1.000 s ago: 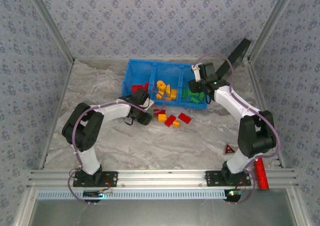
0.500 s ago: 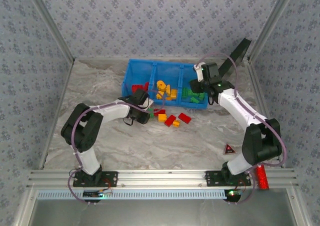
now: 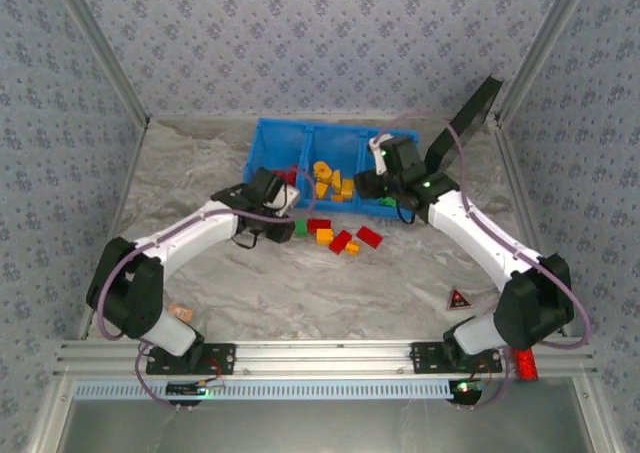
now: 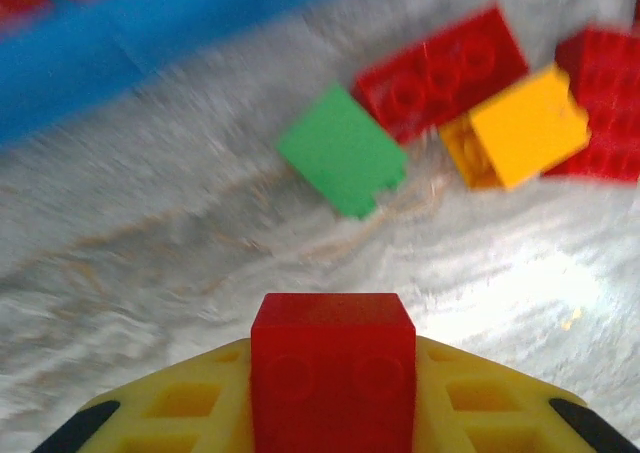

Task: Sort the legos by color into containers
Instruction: Pick up the lego from the center of the table, then place the lego in the container.

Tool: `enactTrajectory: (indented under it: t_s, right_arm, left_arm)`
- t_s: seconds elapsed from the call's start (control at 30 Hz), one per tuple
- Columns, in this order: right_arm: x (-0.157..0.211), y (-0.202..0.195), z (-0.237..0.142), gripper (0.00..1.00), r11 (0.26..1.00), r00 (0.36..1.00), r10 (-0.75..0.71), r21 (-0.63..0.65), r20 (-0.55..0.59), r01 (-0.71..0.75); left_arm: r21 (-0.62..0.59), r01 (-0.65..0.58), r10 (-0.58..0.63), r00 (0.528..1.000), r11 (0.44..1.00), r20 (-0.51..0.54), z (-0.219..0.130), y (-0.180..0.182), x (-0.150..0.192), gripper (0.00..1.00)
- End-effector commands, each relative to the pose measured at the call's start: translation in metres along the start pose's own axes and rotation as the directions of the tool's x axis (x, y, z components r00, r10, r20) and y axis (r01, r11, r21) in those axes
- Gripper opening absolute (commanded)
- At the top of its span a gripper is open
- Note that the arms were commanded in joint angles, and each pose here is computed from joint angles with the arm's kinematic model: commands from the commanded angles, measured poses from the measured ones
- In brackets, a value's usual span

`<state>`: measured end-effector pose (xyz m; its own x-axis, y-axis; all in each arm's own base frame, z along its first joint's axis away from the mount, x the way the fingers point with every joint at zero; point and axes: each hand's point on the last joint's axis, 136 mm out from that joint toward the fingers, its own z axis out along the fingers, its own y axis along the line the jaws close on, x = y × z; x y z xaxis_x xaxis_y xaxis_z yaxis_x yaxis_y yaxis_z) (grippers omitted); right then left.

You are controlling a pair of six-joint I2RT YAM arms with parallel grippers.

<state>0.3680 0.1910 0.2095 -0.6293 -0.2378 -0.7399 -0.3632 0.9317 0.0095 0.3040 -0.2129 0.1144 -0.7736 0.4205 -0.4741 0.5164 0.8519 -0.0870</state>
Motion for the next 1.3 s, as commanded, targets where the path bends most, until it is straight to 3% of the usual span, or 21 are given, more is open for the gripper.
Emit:
enactTrajectory:
  t_s: [0.0,0.2,0.37,0.6,0.83,1.03,1.27]
  right_arm:
    - [0.026,0.017,-0.004,0.72,0.998,0.995,0.062,0.001,-0.072,-0.062]
    - [0.061,0.055,-0.002,0.72,0.990,0.979,0.129,-0.041,-0.160,-0.138]
    - [0.082,0.081,0.003,0.70,0.976,0.959,0.185,-0.069,-0.216,-0.204]
    - [0.091,0.121,0.016,0.70,0.985,0.958,0.123,-0.088,-0.261,-0.150]
    - [0.097,0.152,0.032,0.69,0.999,0.947,-0.034,-0.013,-0.320,0.032]
    - [0.108,0.171,0.050,0.69,0.991,0.923,-0.122,0.006,-0.366,0.133]
    - [0.111,0.176,0.070,0.69,0.989,0.919,-0.131,0.015,-0.373,0.148]
  left_arm:
    - [-0.035,0.065,-0.061,0.992,0.997,0.107,-0.032,0.023,-0.035,0.35]
    - [-0.061,0.137,-0.123,0.975,0.989,0.184,-0.043,0.058,-0.077,0.36]
    - [-0.085,0.157,-0.143,0.979,0.984,0.145,-0.019,0.080,-0.093,0.36]
    - [-0.122,0.177,-0.173,0.984,0.977,0.043,0.034,0.105,-0.094,0.38]
    - [-0.110,0.187,-0.190,0.982,0.976,-0.016,0.068,0.109,-0.096,0.41]
    - [-0.123,0.200,-0.203,0.979,0.972,-0.012,0.068,0.112,-0.097,0.54]
    - [-0.087,0.205,-0.202,0.978,0.975,0.048,0.044,0.103,-0.105,0.60]
